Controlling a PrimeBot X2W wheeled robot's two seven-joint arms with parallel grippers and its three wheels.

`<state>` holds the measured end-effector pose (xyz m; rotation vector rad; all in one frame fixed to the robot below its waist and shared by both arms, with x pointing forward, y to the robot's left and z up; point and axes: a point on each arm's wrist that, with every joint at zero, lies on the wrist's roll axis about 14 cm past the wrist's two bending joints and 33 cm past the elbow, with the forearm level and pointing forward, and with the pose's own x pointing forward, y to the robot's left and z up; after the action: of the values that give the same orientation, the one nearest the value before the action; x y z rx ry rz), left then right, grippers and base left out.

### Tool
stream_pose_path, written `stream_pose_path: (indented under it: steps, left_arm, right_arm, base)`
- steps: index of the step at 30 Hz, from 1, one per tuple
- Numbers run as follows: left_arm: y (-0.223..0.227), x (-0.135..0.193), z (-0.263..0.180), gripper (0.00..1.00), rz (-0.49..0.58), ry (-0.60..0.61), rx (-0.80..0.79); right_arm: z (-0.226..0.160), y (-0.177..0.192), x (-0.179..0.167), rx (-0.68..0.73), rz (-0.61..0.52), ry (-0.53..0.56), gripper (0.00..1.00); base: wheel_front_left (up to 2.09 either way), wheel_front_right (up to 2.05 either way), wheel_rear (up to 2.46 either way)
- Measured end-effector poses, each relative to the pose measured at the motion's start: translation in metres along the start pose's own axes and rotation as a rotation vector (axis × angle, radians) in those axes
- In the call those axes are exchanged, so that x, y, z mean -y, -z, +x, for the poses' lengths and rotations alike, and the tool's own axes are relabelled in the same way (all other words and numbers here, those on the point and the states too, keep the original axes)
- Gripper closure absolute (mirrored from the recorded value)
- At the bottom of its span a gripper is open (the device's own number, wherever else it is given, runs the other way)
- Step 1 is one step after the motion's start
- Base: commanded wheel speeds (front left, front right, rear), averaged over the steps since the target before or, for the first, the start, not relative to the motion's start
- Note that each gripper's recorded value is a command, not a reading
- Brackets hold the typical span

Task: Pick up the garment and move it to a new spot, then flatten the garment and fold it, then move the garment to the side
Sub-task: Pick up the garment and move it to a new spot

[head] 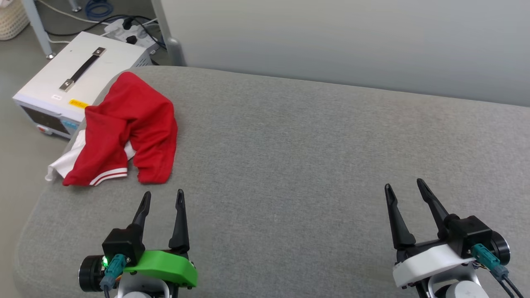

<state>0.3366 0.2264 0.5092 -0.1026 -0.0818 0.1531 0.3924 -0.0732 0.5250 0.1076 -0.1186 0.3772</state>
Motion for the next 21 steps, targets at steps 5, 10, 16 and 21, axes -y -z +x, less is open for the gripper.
stream_pose_path:
  steps: [5, 10, 16, 21]
  left_arm:
    - [-0.005, -0.02, -0.011, 0.0, 0.001, -0.062, 0.016]
    - [-0.01, -0.039, -0.025, 0.0, 0.007, -0.123, 0.035]
    - [-0.018, -0.055, -0.04, 0.0, 0.012, -0.174, 0.056]
    - [-0.022, -0.063, -0.049, 0.0, 0.015, -0.203, 0.067]
  right_arm:
    - [0.011, 0.003, -0.026, 0.002, 0.019, -0.08, 0.0]
    - [0.02, 0.005, -0.051, 0.006, 0.04, -0.158, 0.0]
    - [0.027, 0.005, -0.076, 0.008, 0.061, -0.231, 0.0]
    - [0.031, 0.003, -0.09, 0.012, 0.066, -0.271, 0.0]
  base:
    - [0.0, 0.0, 0.0]
    - [0.0, 0.0, 0.0]
    - [0.0, 0.0, 0.0]
    - [0.0, 0.0, 0.0]
